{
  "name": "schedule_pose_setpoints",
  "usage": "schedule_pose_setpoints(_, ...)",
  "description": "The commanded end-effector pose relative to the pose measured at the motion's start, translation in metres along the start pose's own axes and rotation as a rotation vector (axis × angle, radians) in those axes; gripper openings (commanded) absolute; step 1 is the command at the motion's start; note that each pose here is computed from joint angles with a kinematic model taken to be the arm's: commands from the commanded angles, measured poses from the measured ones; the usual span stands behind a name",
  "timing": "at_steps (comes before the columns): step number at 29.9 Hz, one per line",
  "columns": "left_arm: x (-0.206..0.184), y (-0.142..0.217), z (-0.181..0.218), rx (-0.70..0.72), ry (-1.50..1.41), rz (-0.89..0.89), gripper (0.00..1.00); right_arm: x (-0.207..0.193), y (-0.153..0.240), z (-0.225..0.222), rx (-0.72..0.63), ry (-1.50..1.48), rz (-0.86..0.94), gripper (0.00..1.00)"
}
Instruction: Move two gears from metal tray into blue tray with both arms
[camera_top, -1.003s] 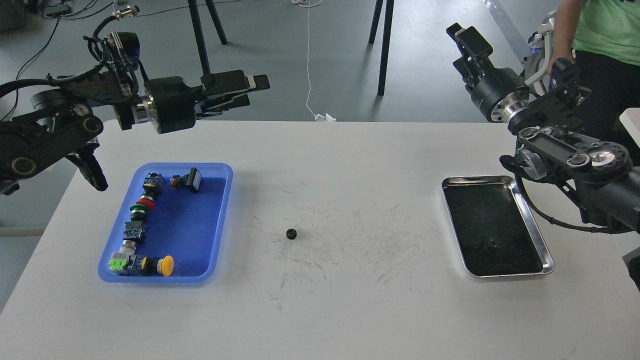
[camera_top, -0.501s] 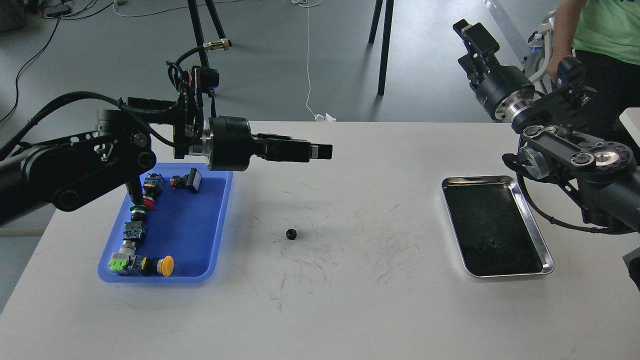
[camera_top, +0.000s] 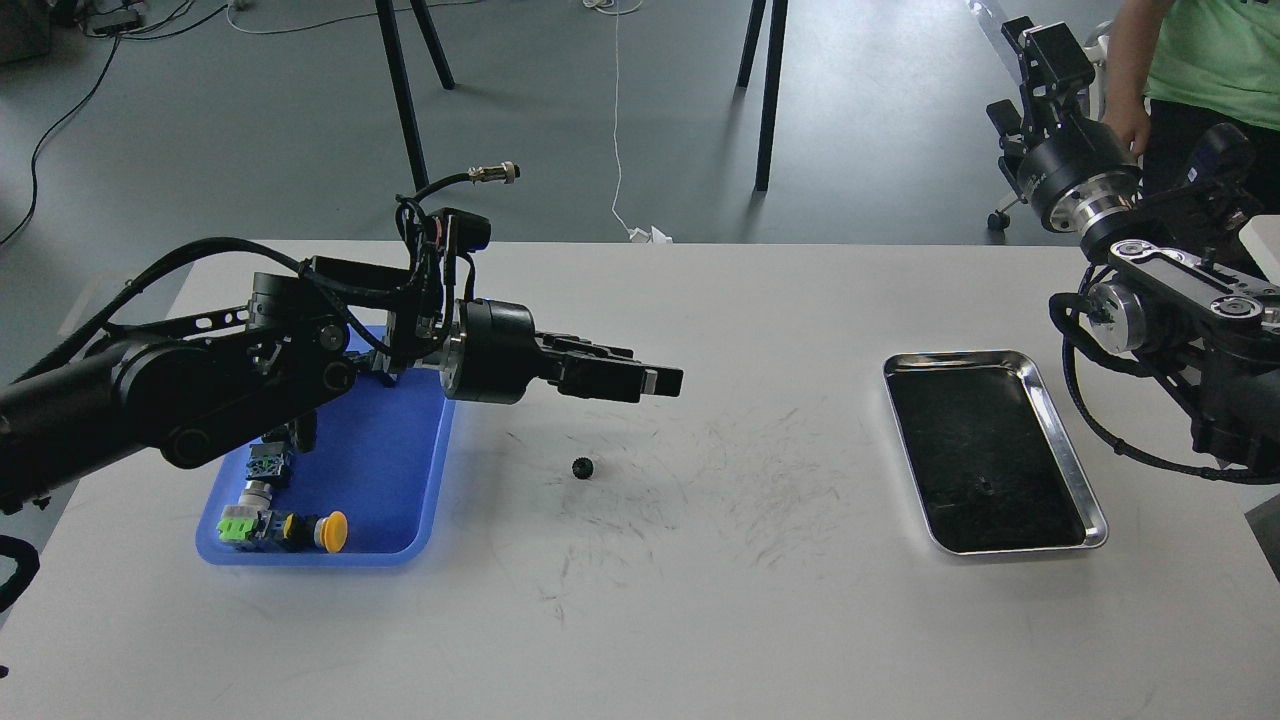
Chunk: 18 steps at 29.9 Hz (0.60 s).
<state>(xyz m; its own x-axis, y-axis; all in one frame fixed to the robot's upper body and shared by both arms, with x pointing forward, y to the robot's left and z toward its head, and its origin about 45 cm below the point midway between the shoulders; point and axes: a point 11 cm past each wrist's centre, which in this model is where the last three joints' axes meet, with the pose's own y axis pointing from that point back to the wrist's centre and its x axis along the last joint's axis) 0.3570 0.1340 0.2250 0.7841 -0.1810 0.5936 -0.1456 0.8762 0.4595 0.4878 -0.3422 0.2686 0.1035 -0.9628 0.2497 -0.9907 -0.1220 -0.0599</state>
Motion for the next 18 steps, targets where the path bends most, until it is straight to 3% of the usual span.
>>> schedule_pose_setpoints(1, -0.019, -0.007, -0.008, 0.014, 0.003, -0.031, 0.98, 0.005, 0.004, 0.006, -0.01, -0.031, 0.025, 0.95)
schedule_pose_setpoints(18, -0.06, -0.039, -0.032, 0.091, -0.229, -0.028, 0.98, 0.013, 0.014, 0.021, -0.041, -0.146, 0.071, 0.95)
